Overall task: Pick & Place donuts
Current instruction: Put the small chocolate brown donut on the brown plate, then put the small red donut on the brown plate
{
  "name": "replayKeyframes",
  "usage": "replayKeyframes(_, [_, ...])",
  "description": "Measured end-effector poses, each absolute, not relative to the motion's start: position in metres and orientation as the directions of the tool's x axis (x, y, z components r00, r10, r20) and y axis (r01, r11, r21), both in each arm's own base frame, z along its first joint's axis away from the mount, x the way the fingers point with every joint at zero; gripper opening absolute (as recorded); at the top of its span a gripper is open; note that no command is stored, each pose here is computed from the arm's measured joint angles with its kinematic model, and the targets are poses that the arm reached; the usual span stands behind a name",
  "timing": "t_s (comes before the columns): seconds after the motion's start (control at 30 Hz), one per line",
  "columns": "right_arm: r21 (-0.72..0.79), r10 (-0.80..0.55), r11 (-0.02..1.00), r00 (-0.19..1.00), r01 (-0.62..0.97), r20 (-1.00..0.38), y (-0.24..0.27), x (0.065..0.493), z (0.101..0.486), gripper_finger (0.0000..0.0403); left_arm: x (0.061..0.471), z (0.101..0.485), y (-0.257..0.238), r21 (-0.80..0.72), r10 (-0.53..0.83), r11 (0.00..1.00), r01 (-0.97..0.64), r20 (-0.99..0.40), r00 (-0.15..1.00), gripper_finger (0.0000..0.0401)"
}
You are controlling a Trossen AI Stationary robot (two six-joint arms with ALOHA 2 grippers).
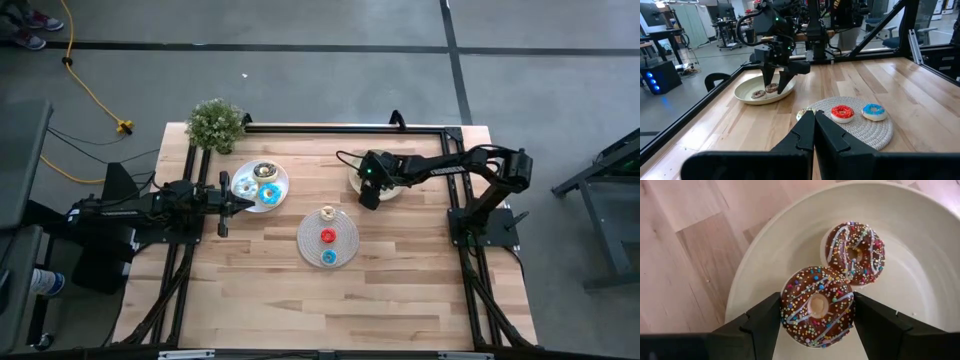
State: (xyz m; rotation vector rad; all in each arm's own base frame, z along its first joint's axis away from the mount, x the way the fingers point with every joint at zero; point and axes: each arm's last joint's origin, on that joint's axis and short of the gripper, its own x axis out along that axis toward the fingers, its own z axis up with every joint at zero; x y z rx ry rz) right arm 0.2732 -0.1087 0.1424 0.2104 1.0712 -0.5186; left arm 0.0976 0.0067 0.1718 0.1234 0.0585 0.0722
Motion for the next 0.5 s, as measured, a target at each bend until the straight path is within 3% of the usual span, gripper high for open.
replayKeyframes(0.5, [-0.043,-0.272,0.861,0.387,0.507,-0.881,-0.1078,0.2736,0.1422,0.0273,0.0976,0.1718,0.0066,0.125,0.075,0.990,-0.068,-0.054,0.996,0.0001])
